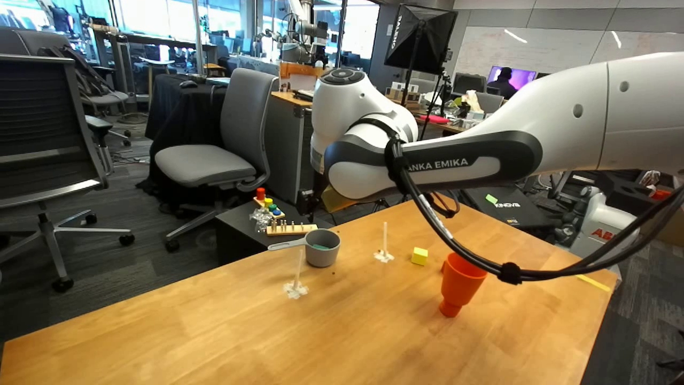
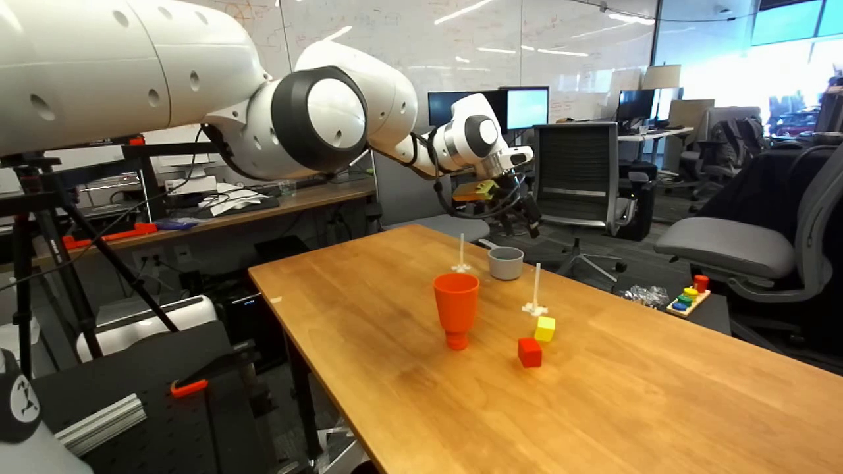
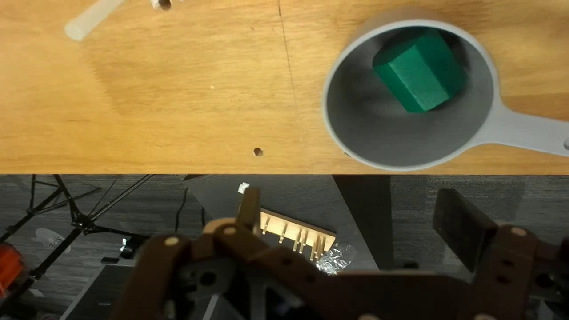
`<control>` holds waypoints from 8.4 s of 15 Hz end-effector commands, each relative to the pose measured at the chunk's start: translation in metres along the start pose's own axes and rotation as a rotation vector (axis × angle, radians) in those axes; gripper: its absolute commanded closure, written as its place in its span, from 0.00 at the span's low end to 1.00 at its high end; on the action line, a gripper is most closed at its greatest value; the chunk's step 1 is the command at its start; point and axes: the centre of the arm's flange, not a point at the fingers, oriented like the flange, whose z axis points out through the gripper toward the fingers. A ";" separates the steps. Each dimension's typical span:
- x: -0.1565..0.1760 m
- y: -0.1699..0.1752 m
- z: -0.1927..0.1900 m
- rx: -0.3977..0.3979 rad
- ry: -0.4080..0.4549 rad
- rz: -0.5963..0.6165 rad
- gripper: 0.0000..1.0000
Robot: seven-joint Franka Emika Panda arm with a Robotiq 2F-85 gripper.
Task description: Place the three blocks in the gray measuring cup
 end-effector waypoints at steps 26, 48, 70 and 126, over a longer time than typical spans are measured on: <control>-0.060 0.060 0.020 -0.074 0.083 0.083 0.00; -0.005 0.024 0.059 -0.063 0.022 0.032 0.00; -0.052 0.015 0.037 -0.032 0.006 -0.070 0.00; -0.095 0.016 0.033 0.065 -0.046 -0.029 0.97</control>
